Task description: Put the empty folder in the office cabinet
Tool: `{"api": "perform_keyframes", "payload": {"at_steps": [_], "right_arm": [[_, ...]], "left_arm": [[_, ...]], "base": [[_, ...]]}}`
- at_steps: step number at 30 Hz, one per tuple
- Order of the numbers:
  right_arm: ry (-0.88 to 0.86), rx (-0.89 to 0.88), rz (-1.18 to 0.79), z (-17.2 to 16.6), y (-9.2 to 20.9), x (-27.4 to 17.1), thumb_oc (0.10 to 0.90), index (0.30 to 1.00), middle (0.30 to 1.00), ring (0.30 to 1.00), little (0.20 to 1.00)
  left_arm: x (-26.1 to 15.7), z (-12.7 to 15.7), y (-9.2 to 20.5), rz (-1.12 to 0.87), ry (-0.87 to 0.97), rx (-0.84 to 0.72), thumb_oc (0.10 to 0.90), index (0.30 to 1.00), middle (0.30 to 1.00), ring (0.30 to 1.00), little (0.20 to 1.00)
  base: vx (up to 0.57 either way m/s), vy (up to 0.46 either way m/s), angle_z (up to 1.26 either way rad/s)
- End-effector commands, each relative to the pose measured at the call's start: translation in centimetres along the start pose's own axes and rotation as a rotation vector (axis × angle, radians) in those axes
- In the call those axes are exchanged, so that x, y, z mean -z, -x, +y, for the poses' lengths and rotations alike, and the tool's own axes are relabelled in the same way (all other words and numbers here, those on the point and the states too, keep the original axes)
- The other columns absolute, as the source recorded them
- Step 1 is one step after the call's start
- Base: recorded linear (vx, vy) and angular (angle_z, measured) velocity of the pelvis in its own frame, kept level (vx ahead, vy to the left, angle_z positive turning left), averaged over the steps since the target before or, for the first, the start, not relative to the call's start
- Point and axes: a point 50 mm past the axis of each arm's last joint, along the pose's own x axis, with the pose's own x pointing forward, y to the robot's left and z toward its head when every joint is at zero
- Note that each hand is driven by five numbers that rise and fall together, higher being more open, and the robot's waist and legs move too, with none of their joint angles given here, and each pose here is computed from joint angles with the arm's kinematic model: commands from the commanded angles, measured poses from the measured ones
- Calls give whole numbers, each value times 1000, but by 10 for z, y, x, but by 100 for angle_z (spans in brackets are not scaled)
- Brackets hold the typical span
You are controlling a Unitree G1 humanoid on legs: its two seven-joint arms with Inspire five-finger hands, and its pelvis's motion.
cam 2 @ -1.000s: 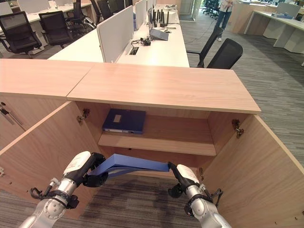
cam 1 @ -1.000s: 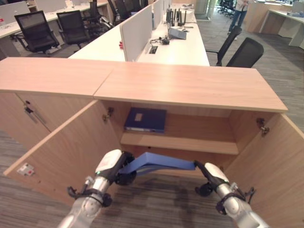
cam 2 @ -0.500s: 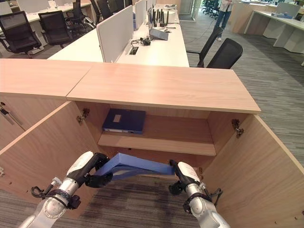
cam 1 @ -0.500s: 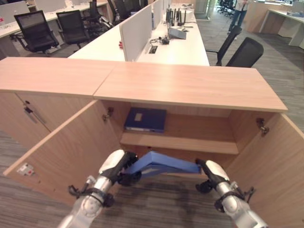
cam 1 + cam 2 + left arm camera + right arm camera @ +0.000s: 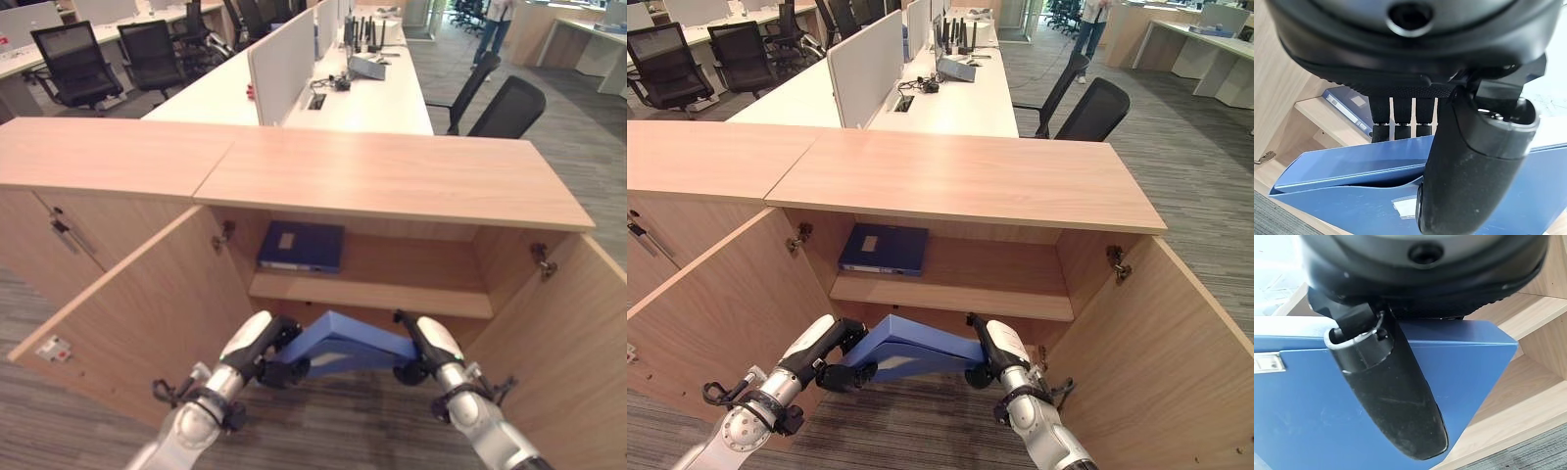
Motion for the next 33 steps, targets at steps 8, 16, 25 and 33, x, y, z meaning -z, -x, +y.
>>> {"api": "perform_keyframes", "payload": {"at_steps": [8, 16, 25, 33], "right_arm": [[-344, -150, -418, -10, -20, -99, 400, 300, 300, 300, 300], [-651, -340, -338, 26, -18, -97, 400, 300, 300, 300, 300], [-560, -460, -389, 34, -15, -106, 400, 300, 300, 300, 300], [-588, -468, -339, 37, -12, -95, 400, 300, 300, 300, 300]], "left_arm": [[-98, 33, -25, -520, 87, -98, 400, 300, 300, 300, 300], [-112, 28, -31, -584, 192, -32, 400, 300, 300, 300, 300], [-110, 21, -32, -572, 230, 62, 400, 300, 300, 300, 300], [-84, 6, -36, -435, 434, 132, 800, 900, 900, 900, 900]], "base": [[0, 0, 0], [0, 0, 0], [9, 7, 2], [15, 18, 2]]}}
